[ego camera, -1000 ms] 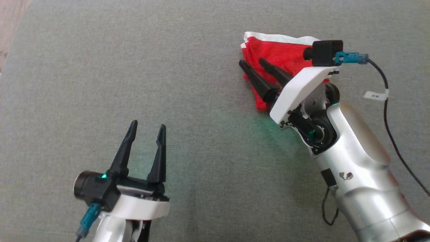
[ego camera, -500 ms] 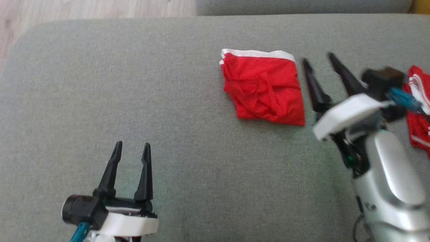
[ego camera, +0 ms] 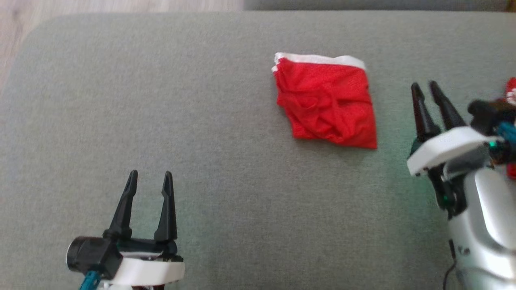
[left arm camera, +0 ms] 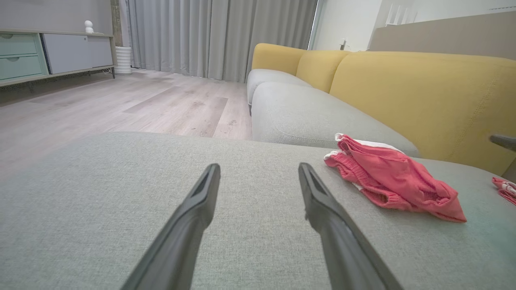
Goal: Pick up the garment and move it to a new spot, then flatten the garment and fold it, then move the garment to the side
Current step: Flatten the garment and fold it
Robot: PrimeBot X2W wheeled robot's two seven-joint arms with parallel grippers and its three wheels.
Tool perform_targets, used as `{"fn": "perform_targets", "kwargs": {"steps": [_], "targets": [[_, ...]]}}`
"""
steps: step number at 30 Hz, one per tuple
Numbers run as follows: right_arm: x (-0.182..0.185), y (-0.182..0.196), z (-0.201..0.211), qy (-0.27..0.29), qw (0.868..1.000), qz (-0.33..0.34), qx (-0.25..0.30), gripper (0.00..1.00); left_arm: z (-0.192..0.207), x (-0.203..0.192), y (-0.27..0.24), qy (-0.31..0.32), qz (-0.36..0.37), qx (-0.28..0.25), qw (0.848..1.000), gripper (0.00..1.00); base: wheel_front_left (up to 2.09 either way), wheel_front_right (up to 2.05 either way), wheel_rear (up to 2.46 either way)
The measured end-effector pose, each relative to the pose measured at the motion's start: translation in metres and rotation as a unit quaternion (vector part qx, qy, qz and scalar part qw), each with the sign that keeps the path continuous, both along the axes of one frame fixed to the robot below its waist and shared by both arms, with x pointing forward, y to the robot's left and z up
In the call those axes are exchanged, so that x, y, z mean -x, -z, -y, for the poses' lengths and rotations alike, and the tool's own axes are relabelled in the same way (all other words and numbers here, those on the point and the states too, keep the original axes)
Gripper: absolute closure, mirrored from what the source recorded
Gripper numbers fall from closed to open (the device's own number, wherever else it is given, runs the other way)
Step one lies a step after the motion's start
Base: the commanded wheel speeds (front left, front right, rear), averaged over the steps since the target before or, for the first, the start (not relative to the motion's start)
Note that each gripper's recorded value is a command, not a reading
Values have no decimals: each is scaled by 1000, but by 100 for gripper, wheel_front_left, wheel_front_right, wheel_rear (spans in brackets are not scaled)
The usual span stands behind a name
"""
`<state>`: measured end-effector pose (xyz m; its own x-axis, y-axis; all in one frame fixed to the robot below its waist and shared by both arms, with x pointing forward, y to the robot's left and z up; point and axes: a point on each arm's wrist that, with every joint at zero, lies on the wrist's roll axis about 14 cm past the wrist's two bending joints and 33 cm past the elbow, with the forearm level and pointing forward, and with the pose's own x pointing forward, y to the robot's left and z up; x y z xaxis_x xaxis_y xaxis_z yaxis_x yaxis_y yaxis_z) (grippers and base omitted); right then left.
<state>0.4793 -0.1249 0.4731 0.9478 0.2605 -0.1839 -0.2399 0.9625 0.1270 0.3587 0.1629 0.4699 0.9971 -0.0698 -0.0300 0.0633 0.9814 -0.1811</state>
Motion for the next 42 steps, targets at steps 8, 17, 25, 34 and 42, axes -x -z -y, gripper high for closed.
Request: {"fn": "perform_targets", "kwargs": {"steps": [8, 17, 25, 34, 42], "targets": [[-42, 25, -60, -92, 995, -35, 26, 100, -6, -13, 9, -9, -13, -1, 1000, 0, 0, 0, 0], [-41, 72, -101, -151, 984, -87, 39, 100, -23, -12, 15, -39, -24, -3, 999, 0, 0, 0, 0], [-16, 77, -119, -193, 976, -92, 38, 100, -19, -14, 11, -34, -17, -1, 999, 0, 0, 0, 0], [15, 80, -146, -250, 962, -104, 41, 100, -12, -18, 9, -23, -12, 2, 1000, 0, 0, 0, 0], [53, 89, -162, -288, 947, -134, 45, 100, -11, -15, 0, -20, 1, 3, 1000, 0, 0, 0, 0]]}}
